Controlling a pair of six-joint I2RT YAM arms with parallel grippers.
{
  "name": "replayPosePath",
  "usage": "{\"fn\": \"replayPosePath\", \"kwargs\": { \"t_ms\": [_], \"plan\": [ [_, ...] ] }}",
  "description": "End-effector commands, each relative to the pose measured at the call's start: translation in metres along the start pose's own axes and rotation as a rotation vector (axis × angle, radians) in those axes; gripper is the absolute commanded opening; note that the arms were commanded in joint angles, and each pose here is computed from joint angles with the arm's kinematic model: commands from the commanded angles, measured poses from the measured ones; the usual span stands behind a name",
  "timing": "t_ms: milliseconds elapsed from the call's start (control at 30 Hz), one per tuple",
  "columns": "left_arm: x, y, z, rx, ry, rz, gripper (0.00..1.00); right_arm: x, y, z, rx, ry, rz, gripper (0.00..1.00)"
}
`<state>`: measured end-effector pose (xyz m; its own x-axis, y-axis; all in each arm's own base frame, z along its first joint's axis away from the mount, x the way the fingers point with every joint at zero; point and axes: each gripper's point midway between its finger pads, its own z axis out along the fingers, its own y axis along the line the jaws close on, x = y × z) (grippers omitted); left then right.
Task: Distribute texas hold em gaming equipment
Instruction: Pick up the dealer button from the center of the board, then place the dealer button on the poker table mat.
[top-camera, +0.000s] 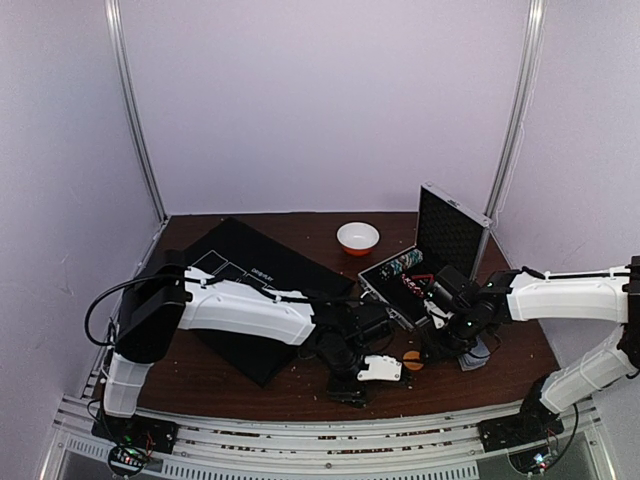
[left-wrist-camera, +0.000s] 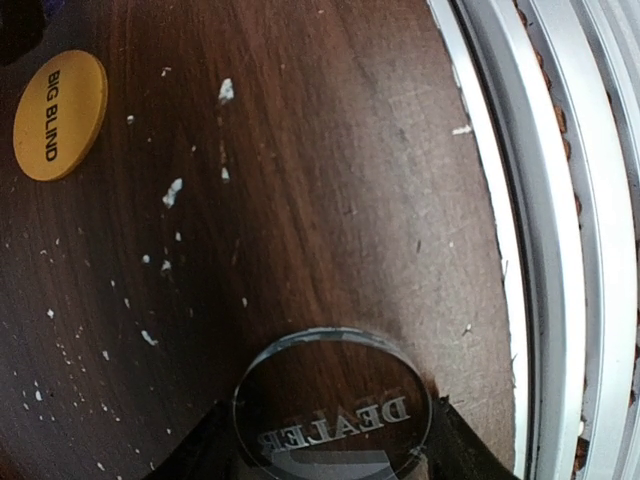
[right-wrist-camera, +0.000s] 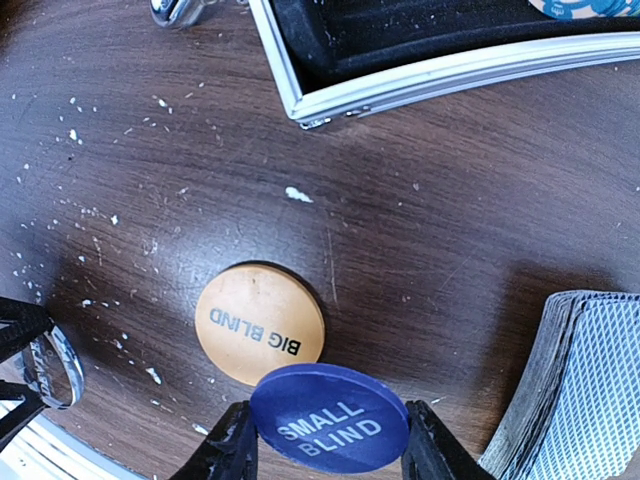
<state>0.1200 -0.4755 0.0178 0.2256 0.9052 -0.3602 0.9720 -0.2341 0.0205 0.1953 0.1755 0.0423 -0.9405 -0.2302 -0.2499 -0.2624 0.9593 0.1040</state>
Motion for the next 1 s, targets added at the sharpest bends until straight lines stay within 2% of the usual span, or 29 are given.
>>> {"fn": "replayPosePath", "kwargs": {
  "t_ms": [0, 133, 233, 433, 567, 833, 967],
  "plan": [
    [0.005, -0.001, -0.002, -0.003, 0.022, -0.004, 0.36, 0.000, -0.001, -0.001, 0.002, 0.006, -0.005, 0.39],
    [-0.006, 0.011, -0.028, -0.051, -0.042, -0.027, 0.35, -0.002, -0.001, -0.004, 0.004, 0.001, -0.007, 0.38],
    [-0.006, 0.030, -0.054, -0.092, -0.088, -0.103, 0.33, -0.004, -0.001, -0.006, 0.007, -0.003, -0.007, 0.38],
    [0.015, 0.063, -0.108, -0.179, -0.150, -0.246, 0.31, -0.009, 0.000, -0.009, 0.007, -0.020, -0.004, 0.38],
    [0.049, 0.093, -0.141, -0.246, -0.155, -0.385, 0.30, -0.010, 0.001, -0.011, 0.002, -0.024, -0.004, 0.38],
    [0.143, 0.157, -0.180, -0.417, -0.064, -0.653, 0.31, -0.014, 0.005, -0.015, -0.018, -0.041, -0.010, 0.38],
    [0.167, 0.196, -0.195, -0.478, -0.066, -0.740, 0.31, -0.019, 0.009, -0.017, -0.032, -0.055, -0.012, 0.38]
  ]
}}
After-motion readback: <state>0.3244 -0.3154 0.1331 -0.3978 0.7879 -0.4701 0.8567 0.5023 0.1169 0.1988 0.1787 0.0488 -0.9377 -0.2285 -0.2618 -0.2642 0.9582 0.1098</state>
